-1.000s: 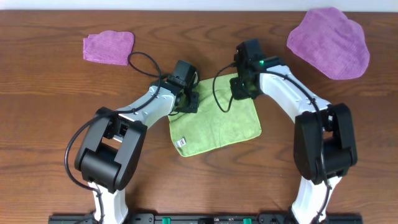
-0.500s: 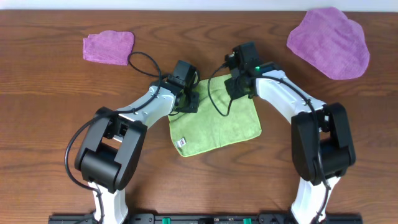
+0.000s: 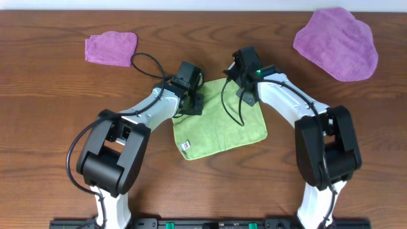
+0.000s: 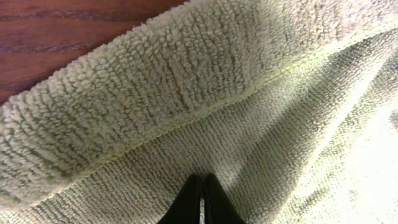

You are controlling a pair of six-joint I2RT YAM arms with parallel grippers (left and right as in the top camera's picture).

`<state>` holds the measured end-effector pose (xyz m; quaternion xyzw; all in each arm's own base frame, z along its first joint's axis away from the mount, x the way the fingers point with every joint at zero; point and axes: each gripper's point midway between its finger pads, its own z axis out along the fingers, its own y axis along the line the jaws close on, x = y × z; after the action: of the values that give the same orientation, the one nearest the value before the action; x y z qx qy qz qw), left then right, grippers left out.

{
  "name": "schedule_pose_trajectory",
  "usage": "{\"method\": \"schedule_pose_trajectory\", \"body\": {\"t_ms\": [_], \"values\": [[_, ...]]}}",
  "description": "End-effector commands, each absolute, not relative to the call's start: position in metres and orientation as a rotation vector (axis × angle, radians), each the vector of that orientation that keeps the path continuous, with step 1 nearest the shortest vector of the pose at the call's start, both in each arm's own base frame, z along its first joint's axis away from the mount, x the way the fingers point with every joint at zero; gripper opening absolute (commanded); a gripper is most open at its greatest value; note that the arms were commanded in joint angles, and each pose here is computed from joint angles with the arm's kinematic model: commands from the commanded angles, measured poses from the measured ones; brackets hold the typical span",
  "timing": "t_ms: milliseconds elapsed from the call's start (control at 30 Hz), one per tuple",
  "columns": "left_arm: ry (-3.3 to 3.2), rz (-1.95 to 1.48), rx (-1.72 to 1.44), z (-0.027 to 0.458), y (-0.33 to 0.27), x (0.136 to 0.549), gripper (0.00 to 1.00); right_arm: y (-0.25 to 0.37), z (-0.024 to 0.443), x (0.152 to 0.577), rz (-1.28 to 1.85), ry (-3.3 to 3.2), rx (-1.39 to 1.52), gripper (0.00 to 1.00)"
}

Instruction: Fold the cloth

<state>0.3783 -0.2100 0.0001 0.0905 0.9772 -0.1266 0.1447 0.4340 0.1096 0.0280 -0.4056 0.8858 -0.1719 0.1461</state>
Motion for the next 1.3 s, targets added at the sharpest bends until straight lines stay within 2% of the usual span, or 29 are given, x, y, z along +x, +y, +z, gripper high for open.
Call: {"method": "schedule_pose_trajectory", "body": {"t_ms": [0,333,667,1267], "values": [[2.839,-0.336,0.289,-0.013,-0.208,0.375,0.06,0.109,0.033,0.434,-0.575,2.506,-1.245,0.26],[2.836,-0.337,0.289,-0.012,-0.209,0.375,0.06,0.143,0.024,0.416,-0.381,2.466,-1.421,0.29],[2.835,-0.337,0.289,-0.012,-0.209,0.376,0.06,0.151,0.024,0.427,-0.369,2.386,-1.471,0.29],[2.835,-0.337,0.289,-0.012,-0.209,0.376,0.06,0.141,-0.007,0.438,-0.417,2.394,-1.498,0.3]]}}
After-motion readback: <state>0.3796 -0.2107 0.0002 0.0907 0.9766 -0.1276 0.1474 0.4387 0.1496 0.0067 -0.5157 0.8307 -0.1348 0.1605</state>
